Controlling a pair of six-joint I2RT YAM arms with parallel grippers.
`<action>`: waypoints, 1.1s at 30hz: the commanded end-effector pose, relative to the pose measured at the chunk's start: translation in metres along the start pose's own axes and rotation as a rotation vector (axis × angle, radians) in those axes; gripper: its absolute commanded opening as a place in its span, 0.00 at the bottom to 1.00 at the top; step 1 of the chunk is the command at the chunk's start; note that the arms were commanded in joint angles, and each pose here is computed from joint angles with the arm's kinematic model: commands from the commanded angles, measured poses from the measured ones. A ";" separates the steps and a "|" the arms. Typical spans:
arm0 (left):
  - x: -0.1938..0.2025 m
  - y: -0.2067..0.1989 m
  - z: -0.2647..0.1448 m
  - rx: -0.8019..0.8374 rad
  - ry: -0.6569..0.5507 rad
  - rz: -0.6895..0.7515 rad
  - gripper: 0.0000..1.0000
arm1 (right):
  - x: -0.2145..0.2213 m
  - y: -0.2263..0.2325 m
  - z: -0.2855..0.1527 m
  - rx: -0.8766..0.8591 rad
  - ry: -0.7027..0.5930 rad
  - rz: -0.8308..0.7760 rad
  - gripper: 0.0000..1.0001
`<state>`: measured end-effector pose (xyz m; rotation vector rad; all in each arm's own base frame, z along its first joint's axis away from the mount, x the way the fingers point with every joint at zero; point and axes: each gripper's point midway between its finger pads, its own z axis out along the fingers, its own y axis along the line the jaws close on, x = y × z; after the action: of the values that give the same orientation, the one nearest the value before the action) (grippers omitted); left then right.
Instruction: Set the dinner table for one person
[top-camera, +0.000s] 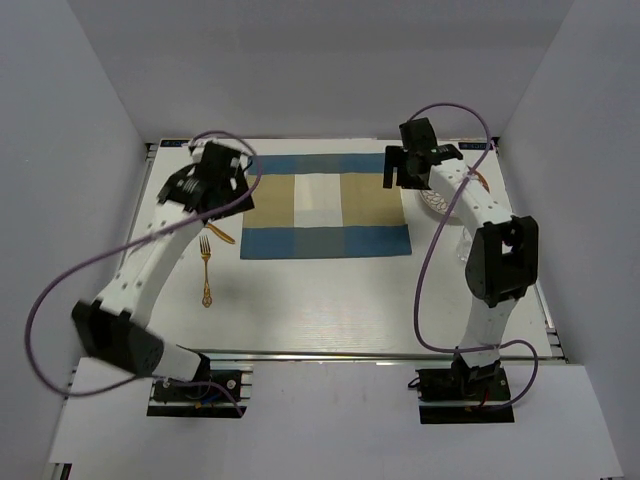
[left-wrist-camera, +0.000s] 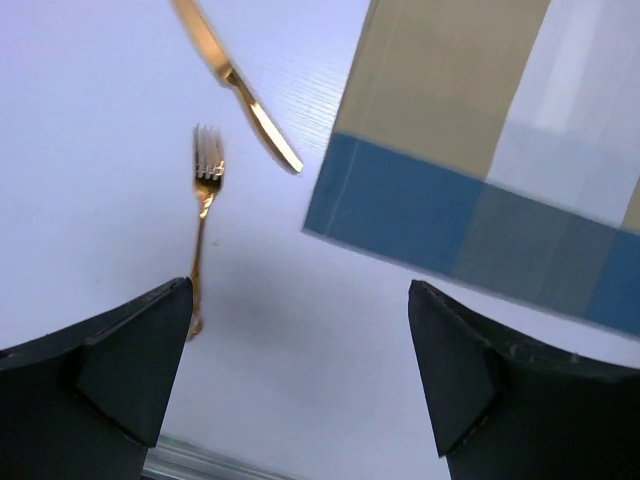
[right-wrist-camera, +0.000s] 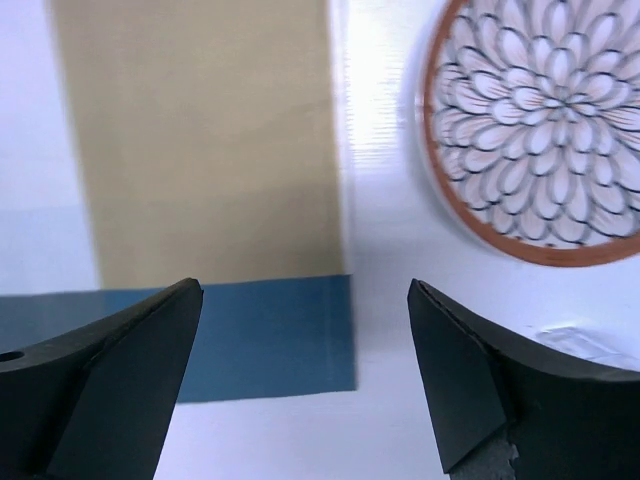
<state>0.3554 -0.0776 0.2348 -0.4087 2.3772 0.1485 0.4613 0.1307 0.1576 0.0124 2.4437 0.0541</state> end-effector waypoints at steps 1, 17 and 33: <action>0.021 0.032 -0.023 0.052 -0.082 0.064 0.98 | 0.010 -0.041 0.020 0.205 0.037 -0.097 0.89; 0.056 0.042 -0.033 0.206 -0.199 0.028 0.98 | 0.011 -0.087 0.114 0.372 0.113 -0.170 0.73; 0.058 0.037 -0.033 0.240 -0.192 0.044 0.98 | 0.016 -0.103 0.124 0.425 0.130 -0.229 0.00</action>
<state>0.2812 -0.0640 0.2174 -0.2276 2.1979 -0.0585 0.5231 0.0328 0.0407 -0.1213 2.5464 -0.6090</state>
